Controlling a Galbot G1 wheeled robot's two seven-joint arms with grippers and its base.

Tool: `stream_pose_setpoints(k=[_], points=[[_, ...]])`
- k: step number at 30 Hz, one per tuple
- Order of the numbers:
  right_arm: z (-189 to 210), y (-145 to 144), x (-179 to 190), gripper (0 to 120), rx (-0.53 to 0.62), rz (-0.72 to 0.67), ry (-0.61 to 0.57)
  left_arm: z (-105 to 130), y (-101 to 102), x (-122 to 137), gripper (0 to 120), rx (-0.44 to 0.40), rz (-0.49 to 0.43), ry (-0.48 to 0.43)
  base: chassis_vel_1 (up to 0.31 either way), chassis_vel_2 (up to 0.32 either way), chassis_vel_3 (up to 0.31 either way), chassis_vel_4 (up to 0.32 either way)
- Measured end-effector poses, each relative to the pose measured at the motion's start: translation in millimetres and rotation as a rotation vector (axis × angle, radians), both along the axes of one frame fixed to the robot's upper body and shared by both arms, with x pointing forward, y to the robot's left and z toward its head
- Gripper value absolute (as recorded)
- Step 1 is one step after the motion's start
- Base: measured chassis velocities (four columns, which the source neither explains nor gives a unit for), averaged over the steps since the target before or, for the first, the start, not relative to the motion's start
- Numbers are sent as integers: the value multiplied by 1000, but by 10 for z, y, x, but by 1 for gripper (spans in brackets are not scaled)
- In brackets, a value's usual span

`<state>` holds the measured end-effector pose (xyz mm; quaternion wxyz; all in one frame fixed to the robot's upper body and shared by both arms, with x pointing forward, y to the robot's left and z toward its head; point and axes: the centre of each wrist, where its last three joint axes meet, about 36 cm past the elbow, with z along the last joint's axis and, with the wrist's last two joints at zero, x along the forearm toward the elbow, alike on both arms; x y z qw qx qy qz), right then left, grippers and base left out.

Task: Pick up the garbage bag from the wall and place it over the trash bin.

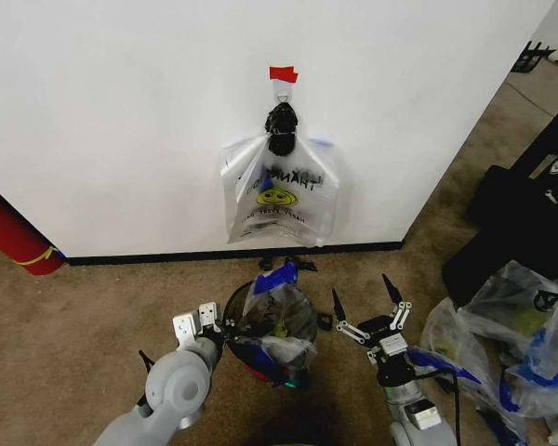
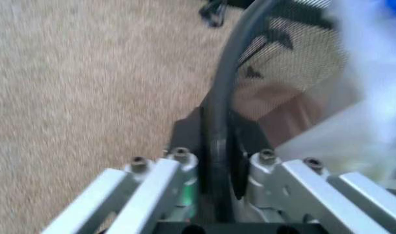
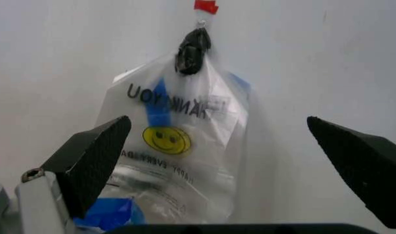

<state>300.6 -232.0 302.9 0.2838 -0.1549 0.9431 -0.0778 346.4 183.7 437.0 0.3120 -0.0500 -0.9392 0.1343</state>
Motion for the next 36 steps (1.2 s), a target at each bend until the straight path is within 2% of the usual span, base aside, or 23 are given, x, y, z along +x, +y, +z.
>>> stream_pose_setpoints(k=[3,4,7,8,10,12,14,17,18,21,24,27,30,32,36], points=[[-14,13,-1,100,0,0,3,62,44,-20,30,28,-1,-77,0,0,0,0],[-14,13,-1,100,0,0,3,62,44,-20,30,28,-1,-77,0,0,0,0],[-32,25,0,100,-2,3,7,229,115,-58,43,34,-6,-167,0,0,0,0],[-46,25,0,100,-3,4,10,282,141,-83,48,32,-18,-203,0,0,0,0],[-54,25,1,100,-3,4,11,318,159,-105,50,28,-29,-228,0,0,0,0],[-78,25,3,100,-4,4,17,425,187,-194,60,6,-81,-279,0,0,0,0],[-86,25,3,100,-4,4,19,461,191,-252,67,-7,-123,-288,0,0,0,0],[-107,23,6,100,-5,2,24,475,162,-350,82,-10,-232,-276,0,0,0,0],[-107,23,6,100,-5,2,24,475,162,-350,82,-10,-232,-276,0,0,0,0],[-115,13,5,100,-7,2,26,386,136,-326,93,24,-284,-239,0,0,0,0],[-120,0,2,100,-9,1,28,314,147,-286,94,55,-298,-210,0,0,0,0],[-136,-20,0,100,-11,-1,33,216,168,-229,90,84,-299,-181,0,0,0,0],[-156,-20,1,100,-9,-4,37,122,173,-172,76,98,-299,-153,0,0,0,0],[-165,-14,2,100,-7,-5,39,89,168,-158,72,101,-300,-142,0,0,0,0],[-200,16,8,100,-1,-7,47,43,148,-141,56,94,-306,-120,0,0,0,0]])
